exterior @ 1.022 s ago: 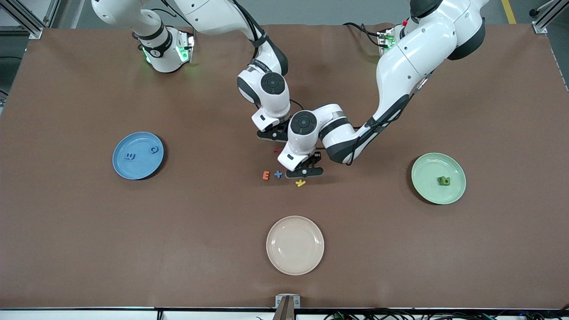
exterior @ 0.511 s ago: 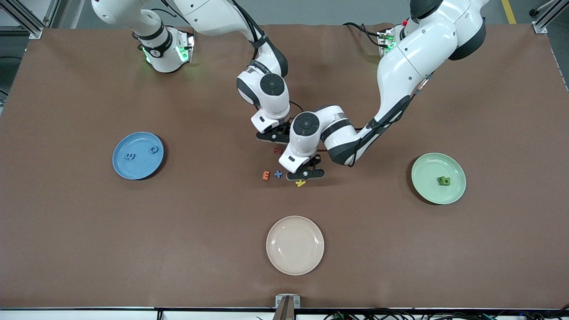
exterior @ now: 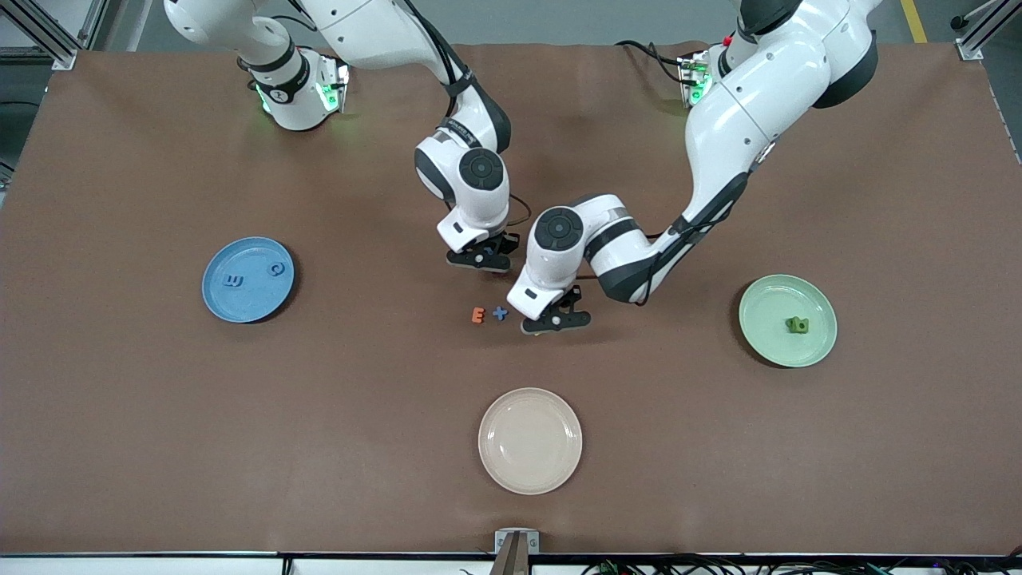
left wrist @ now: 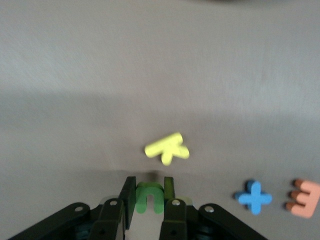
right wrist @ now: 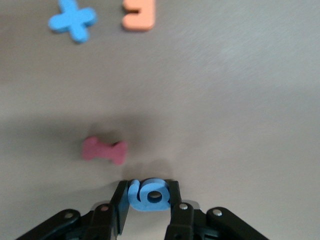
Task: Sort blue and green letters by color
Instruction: 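Carry the blue a to the blue plate while the left carries n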
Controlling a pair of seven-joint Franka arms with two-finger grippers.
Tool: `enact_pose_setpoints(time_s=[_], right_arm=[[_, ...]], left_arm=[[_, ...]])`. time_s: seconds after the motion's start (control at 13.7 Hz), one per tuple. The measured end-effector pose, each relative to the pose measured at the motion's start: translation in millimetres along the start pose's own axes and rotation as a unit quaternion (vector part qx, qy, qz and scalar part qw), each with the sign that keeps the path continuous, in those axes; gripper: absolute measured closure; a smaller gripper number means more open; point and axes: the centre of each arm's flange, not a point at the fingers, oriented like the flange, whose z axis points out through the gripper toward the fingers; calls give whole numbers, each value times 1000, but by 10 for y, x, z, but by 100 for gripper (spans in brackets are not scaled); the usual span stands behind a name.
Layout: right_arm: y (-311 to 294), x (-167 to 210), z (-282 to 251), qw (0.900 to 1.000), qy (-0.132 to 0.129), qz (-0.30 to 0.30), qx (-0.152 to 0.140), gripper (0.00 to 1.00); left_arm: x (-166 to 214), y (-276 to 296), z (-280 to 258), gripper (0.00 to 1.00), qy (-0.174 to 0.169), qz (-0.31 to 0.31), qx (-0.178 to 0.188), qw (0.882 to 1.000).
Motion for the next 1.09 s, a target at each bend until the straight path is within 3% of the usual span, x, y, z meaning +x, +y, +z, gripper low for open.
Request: enact_pose_setpoints(time_s=[0.22,0.44,0.73,1.09], right_arm=[[291,265,-231,999,-17,-30,-26,63],[828,634,-622,996,-61,-58,-43,63],[1994,1123,-1043,989,-90,-117,-29,63],[3366,1218,-1033,976,-116,-185,-12,63]], left_arm=[[299,-187,-314,74,20,-22,-2,1000],[566,-454,-645,74,21,-24,9,999],[931,-1007,-1015,74,-6,-19,25,1000],[1349,-2079,-1296,74,-41,-17,11,999]])
